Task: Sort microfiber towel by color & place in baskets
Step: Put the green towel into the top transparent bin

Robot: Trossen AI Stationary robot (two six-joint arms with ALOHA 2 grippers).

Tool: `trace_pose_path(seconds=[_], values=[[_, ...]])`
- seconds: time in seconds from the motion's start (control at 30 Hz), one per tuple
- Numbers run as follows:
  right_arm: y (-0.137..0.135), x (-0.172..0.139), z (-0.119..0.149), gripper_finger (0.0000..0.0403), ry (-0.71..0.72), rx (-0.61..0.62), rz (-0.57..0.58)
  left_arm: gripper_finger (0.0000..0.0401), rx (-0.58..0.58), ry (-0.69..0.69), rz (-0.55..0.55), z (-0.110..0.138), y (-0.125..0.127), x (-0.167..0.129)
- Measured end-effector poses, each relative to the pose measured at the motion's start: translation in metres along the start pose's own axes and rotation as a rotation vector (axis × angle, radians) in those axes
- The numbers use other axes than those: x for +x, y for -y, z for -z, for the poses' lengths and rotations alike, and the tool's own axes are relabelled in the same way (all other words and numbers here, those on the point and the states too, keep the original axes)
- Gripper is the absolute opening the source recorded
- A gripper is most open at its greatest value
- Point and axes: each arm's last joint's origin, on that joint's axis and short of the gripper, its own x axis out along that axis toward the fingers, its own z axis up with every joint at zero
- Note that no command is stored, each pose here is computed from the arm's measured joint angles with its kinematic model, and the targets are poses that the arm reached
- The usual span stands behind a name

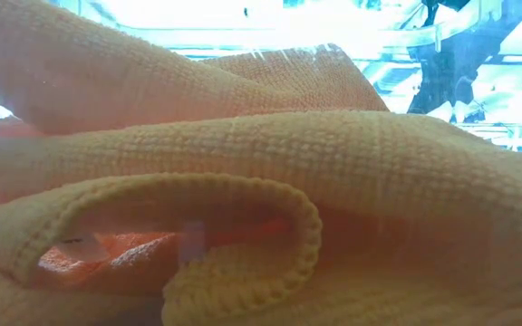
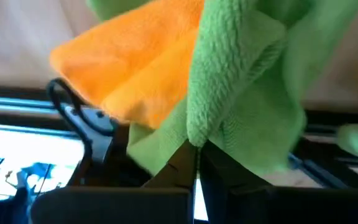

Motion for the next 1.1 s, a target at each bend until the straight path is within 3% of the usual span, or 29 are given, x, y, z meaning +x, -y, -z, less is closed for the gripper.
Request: trace_pose_path(seconds=[0.27,0.4,0.67,1.1], values=[[0.0,0.0,-0.001,0.0004,0.014,0.001,0.019,0.0001,-0.156,0.339,0.013,0.021,0.003,-0.059],[0.0,0.0,-0.001,0.0004,0.013,0.001,0.02,0.0,-0.243,0.447,0.028,0.033,0.001,-0.073],[0.0,0.0,-0.001,0.0004,0.013,0.001,0.02,0.0,-0.365,0.577,0.092,0.063,-0.006,-0.082],[0.0,0.0,-0.001,0.0004,0.012,0.028,0.019,0.0,-0.518,0.827,0.275,0.127,-0.043,-0.086]])
